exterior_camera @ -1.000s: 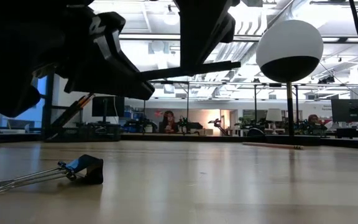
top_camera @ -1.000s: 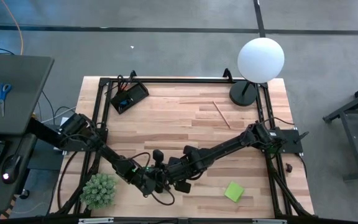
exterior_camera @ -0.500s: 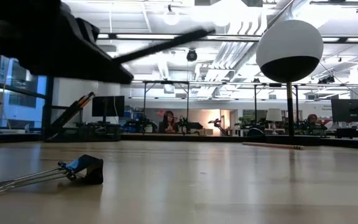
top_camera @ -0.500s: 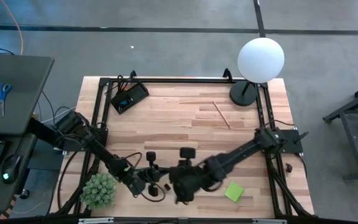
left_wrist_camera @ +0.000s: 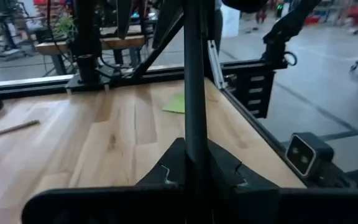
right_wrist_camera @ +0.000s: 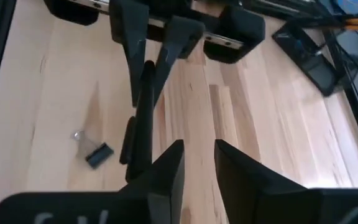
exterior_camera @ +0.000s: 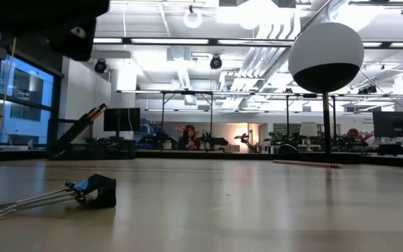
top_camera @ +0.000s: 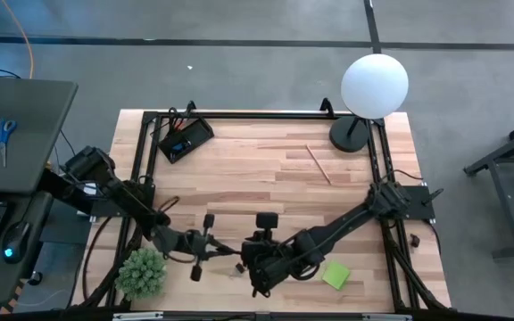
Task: Pick and place office supplies into organizer
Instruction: Put the black pen into the black desk organizer
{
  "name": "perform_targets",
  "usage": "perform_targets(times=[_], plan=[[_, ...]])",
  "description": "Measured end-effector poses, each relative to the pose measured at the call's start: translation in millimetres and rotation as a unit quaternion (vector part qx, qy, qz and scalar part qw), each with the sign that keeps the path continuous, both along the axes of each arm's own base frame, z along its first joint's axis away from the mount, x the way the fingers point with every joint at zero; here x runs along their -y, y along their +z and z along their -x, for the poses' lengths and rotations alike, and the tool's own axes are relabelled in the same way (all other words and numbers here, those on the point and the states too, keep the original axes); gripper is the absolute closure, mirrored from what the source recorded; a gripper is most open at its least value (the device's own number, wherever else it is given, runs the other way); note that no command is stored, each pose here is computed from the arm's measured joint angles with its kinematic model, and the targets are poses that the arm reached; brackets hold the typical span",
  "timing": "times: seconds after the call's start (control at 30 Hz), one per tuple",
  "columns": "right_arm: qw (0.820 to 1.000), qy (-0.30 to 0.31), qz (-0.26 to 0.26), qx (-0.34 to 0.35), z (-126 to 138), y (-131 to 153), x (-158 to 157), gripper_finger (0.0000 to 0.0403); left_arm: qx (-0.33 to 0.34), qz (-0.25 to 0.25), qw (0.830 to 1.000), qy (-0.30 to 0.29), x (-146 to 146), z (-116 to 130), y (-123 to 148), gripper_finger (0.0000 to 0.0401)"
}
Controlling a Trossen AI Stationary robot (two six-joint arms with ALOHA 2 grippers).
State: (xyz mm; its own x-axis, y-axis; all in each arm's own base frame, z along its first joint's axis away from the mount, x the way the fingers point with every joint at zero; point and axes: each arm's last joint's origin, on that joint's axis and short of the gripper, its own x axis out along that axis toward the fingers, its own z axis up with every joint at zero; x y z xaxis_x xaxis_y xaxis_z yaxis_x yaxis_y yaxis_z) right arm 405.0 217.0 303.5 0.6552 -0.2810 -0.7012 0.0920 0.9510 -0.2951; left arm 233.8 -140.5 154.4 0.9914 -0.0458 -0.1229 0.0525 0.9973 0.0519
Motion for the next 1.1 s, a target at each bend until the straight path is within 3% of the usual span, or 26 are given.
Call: perform_targets(times=[0.3, 0.5, 0.77, 0.93, 1.1], plan=[[0.994, 0.099, -0.025, 0.044, -9.1, 24.6, 3.0, 0.0307, 0.045, 0.037, 0.998, -0.031, -11.1, 19.4, -6.1, 0.0393], [0.991, 0.126, -0.031, 0.013, -8.0, 21.0, 5.7, 0.0268, 0.094, 0.059, 0.992, -0.061, -12.5, 23.6, 2.2, 0.039], [0.985, 0.147, -0.008, 0.085, -16.3, 31.9, -1.5, 0.0232, 0.105, 0.064, 0.988, -0.094, -10.7, 24.3, 4.6, 0.0394], [0.977, 0.169, -0.004, 0.126, -21.9, 39.6, -3.3, 0.0247, 0.104, 0.063, 0.988, -0.093, -10.7, 24.3, 4.4, 0.0385], [0.975, 0.193, -0.017, 0.113, -21.8, 38.0, -2.8, 0.031, 0.104, 0.063, 0.988, -0.093, -10.7, 24.3, 4.4, 0.039]])
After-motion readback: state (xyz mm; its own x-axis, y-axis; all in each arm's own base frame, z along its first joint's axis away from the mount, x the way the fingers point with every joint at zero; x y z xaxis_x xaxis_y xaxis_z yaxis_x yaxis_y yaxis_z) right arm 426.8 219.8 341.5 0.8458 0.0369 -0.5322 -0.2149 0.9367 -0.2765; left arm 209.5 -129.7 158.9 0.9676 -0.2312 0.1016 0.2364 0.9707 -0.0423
